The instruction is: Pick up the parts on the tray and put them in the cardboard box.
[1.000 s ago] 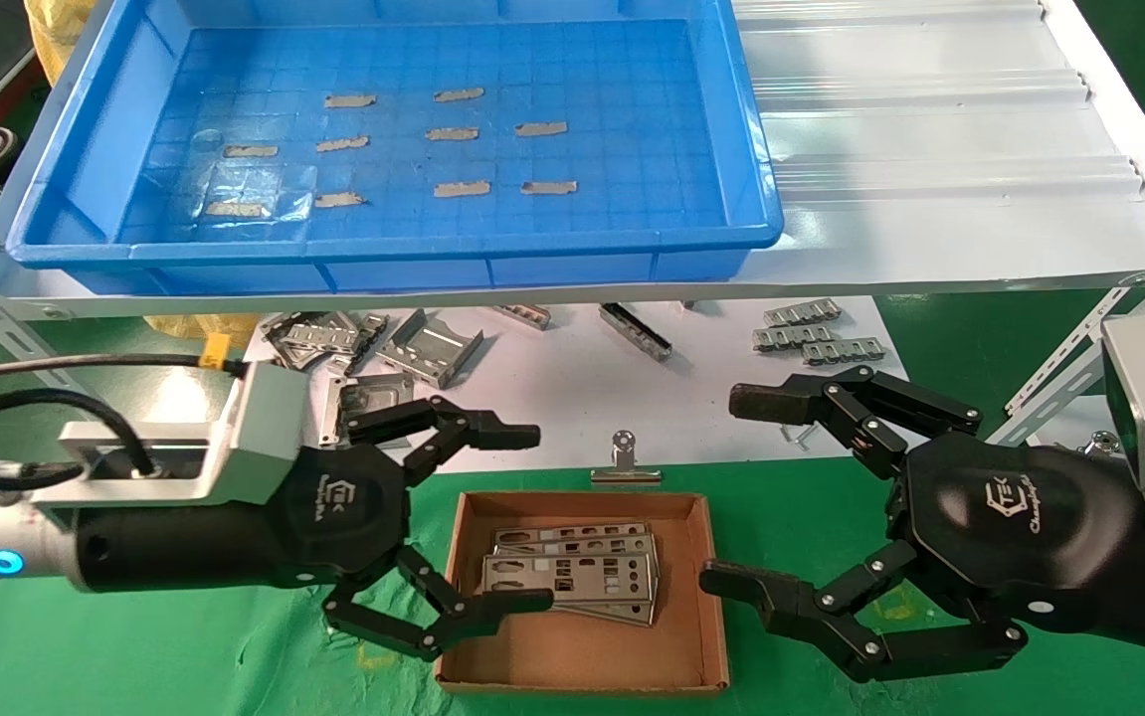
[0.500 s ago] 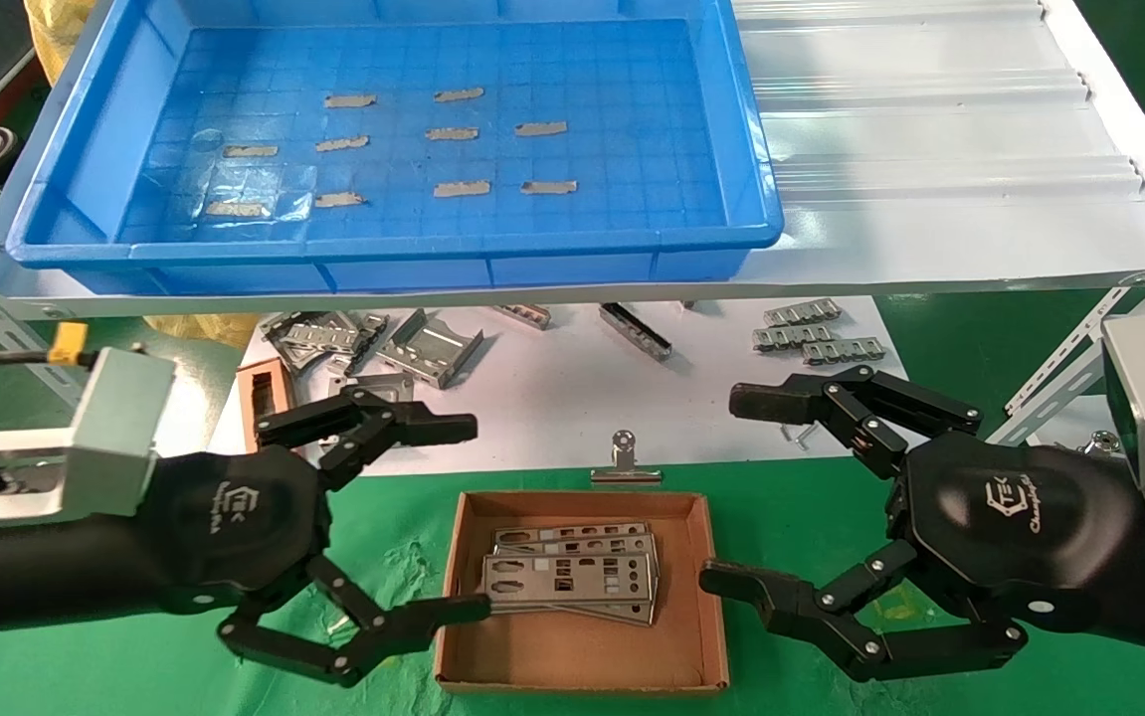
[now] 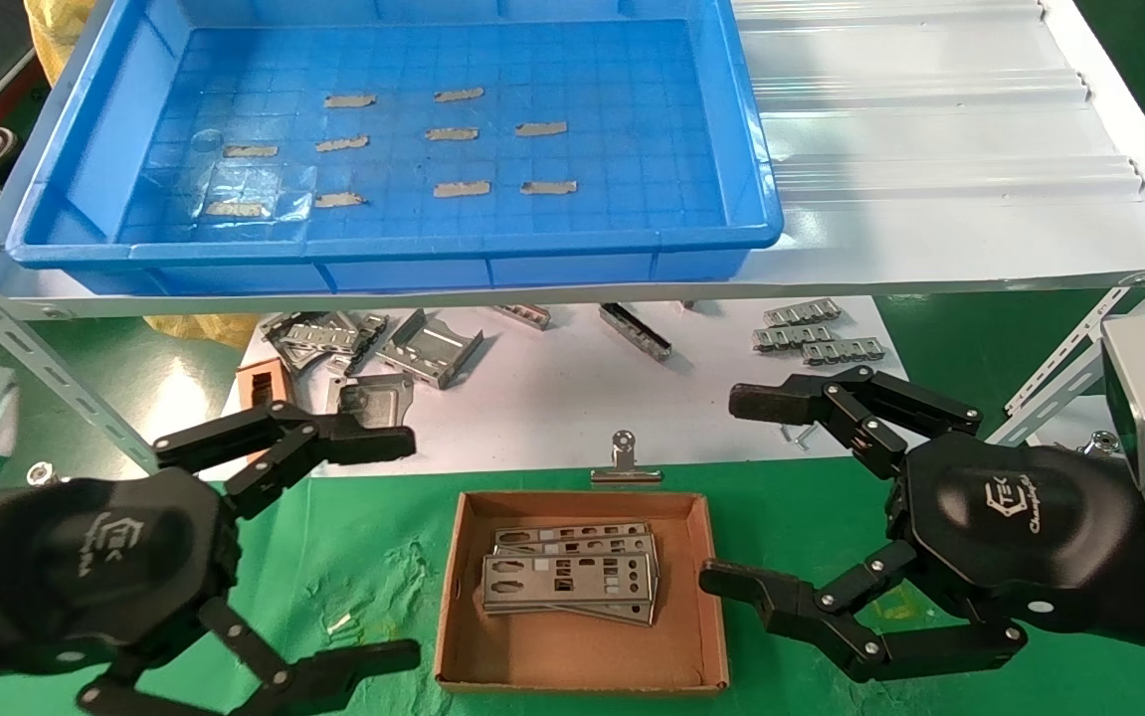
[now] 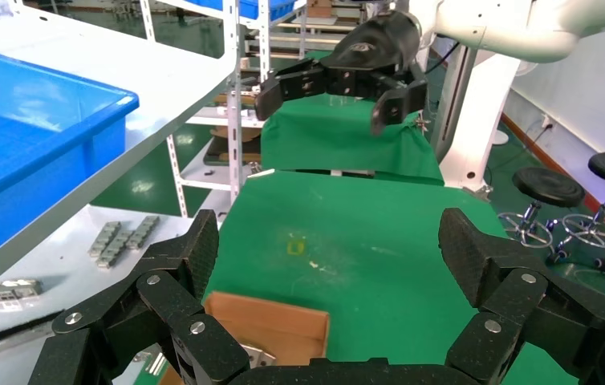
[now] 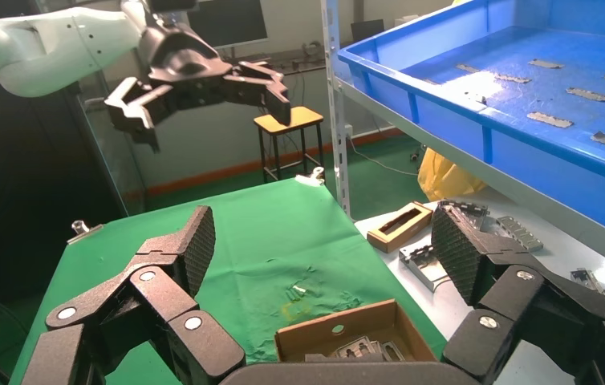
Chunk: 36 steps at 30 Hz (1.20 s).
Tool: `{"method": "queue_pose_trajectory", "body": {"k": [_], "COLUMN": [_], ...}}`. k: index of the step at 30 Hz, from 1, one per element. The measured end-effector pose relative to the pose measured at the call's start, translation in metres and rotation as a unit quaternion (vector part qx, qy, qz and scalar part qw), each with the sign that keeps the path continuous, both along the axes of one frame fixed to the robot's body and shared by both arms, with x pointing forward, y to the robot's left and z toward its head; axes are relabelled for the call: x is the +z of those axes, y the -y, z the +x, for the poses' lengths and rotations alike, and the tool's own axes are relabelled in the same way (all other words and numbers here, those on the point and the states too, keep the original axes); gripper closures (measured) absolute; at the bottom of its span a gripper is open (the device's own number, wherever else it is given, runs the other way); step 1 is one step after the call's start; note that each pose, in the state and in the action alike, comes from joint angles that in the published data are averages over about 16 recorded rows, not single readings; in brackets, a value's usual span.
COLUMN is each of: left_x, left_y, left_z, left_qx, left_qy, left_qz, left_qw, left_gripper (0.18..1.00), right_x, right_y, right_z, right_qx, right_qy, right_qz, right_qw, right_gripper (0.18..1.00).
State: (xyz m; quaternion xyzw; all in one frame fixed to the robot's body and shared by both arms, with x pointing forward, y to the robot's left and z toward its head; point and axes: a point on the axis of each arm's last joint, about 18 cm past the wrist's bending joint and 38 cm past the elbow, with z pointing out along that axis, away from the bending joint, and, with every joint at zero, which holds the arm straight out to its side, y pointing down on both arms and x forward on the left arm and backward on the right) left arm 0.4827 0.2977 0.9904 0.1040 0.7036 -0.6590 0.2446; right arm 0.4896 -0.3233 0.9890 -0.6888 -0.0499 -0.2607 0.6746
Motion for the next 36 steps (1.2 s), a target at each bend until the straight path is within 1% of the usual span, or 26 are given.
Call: {"method": "queue_pose_trajectory", "body": {"k": [5,11,36], "left_x": [0.002,0.003,0.002], "left_y": [-0.003,-0.003,-0.002], "left_z": [-0.009,-0.012,-0.008], "left_qx": [0.001,0.001,0.001], "left_qy": [-0.001,-0.001,-0.002], "left_qz": [0.001,0.002,0.000], "left_qw": [1.0000,1.0000,1.0000], "left_gripper": [0.184,0.184,0.184], "right_x": [0.000,0.000,0.000], "right_y": [0.000,0.000,0.000], "right_z": [0.000,0.000,0.000], "right_qx": [0.000,0.000,0.000], "right_qy": [0.000,0.000,0.000], "right_qz": [0.000,0.000,0.000], "right_qw": [1.000,1.000,1.000], "right_gripper": [0.179,0.179,0.179]}}
